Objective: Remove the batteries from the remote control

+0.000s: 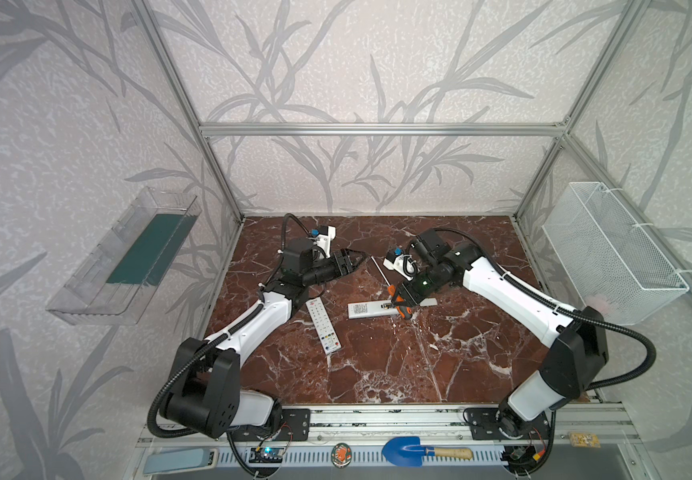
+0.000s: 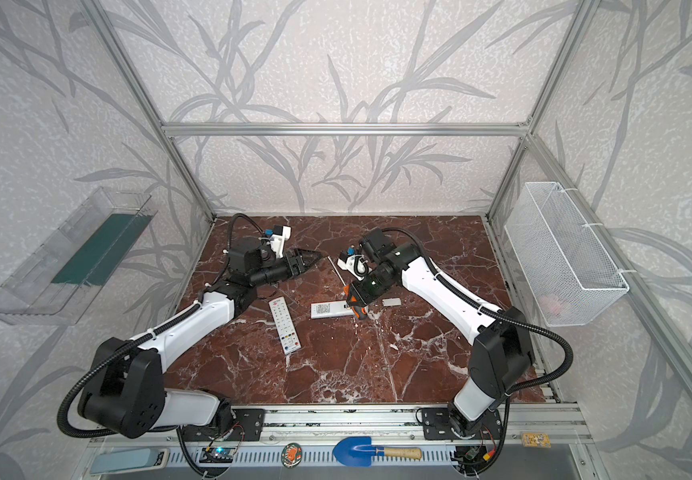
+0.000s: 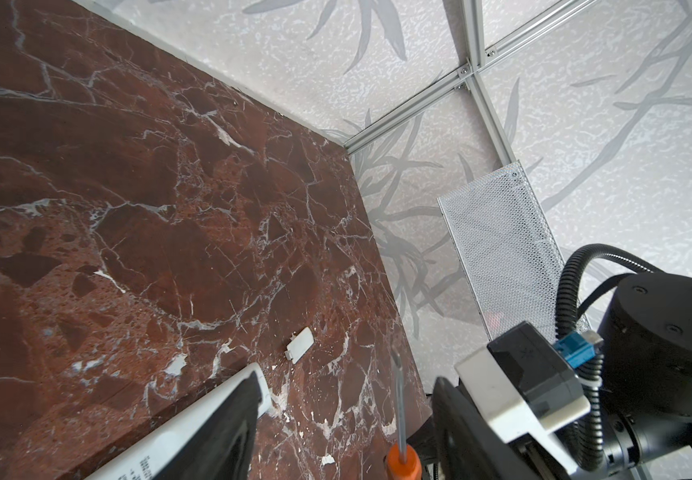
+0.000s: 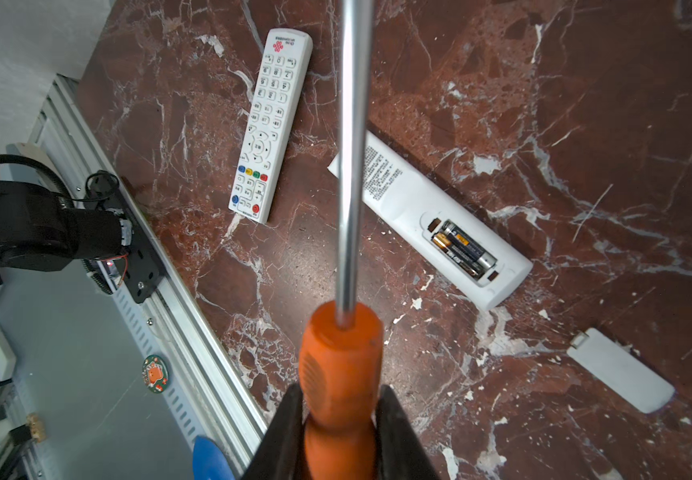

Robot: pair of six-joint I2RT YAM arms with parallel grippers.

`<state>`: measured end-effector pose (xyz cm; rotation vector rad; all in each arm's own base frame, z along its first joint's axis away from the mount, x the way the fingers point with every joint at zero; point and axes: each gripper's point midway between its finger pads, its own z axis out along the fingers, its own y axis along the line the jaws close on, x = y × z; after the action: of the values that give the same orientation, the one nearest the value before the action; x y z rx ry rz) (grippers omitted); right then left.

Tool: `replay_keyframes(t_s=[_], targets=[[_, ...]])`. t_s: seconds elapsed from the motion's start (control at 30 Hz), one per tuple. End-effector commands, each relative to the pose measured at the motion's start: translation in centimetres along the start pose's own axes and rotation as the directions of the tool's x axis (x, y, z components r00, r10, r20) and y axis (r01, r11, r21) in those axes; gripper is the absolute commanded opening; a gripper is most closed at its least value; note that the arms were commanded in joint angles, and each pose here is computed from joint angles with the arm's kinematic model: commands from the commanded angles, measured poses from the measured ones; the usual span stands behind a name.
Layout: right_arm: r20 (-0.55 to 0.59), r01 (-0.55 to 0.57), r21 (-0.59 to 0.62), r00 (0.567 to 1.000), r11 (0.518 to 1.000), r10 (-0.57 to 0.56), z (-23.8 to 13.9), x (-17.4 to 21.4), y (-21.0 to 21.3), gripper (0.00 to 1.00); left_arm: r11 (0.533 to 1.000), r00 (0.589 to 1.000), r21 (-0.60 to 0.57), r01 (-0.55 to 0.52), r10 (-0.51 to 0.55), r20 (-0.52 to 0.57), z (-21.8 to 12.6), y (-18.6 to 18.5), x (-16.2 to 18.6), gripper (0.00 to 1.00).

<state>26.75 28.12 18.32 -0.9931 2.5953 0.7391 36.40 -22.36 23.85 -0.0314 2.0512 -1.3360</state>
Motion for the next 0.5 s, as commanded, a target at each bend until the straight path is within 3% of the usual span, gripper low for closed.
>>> replay_keyframes(t_s=[0.0, 0.47], targets=[[-0.009, 0.048, 0.113, 0.999, 0.992, -0.047, -0.7, -0.6, -0.8, 0.00, 0.999, 1.000, 0.041, -0.011, 0.011, 0.011, -0.3, -1.5, -0.3, 0.67], [-0.045, 0.144, 0.165, 0.989, 0.976, -0.138, -0.7, -1.9, 0.3, 0.00, 0.998, 0.999, 0.063, -0.015, 0.017, -0.027, 1.6, -2.7, 0.1, 0.61]])
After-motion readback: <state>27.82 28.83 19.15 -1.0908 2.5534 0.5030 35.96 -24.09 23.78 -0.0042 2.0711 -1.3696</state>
